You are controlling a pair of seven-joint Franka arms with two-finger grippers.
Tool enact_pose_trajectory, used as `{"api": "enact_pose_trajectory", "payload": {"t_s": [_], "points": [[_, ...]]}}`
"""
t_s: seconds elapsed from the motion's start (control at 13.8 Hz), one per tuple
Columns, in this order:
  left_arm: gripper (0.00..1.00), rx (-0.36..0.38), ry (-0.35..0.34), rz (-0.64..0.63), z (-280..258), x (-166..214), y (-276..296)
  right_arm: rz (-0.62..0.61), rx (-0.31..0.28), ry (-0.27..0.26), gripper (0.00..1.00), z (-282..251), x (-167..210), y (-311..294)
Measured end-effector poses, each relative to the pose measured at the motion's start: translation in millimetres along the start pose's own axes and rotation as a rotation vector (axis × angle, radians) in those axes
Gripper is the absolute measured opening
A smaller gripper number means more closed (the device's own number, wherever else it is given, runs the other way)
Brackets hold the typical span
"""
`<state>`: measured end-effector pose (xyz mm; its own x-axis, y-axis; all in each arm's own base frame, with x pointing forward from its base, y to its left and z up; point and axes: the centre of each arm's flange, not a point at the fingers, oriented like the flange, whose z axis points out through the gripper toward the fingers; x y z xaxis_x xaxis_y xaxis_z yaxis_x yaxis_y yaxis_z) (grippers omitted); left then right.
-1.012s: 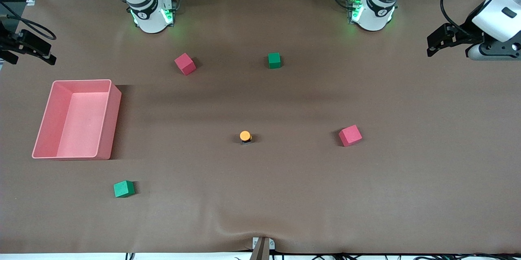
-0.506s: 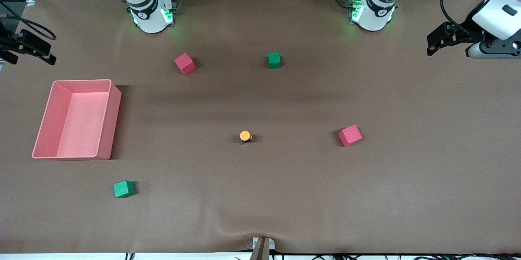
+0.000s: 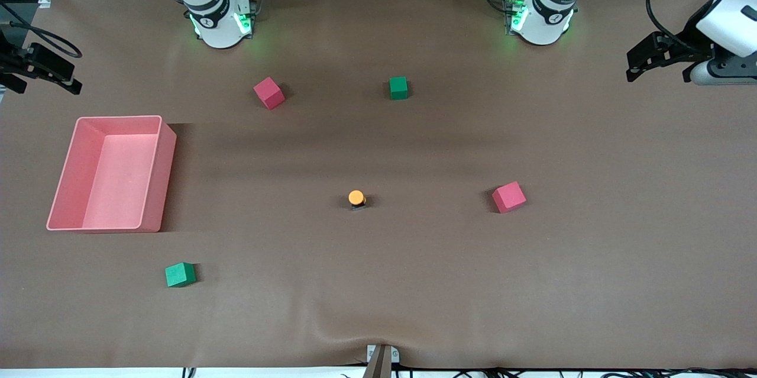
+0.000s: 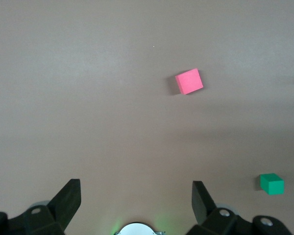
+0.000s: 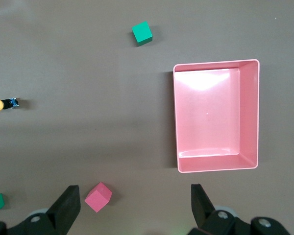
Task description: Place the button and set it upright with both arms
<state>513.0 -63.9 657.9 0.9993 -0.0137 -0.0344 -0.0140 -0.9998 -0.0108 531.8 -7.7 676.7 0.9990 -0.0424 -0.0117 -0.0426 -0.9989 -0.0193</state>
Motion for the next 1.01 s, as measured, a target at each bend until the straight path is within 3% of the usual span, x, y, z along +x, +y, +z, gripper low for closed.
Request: {"api": "enact_pose_trajectory", "payload": {"t_s": [1.01], "points": [[1.0, 0.001, 0.011, -0.044, -3.9, 2.1, -22.1, 0.01, 0.002, 0.0, 1.0, -0.1, 0.1, 5.3]]}}
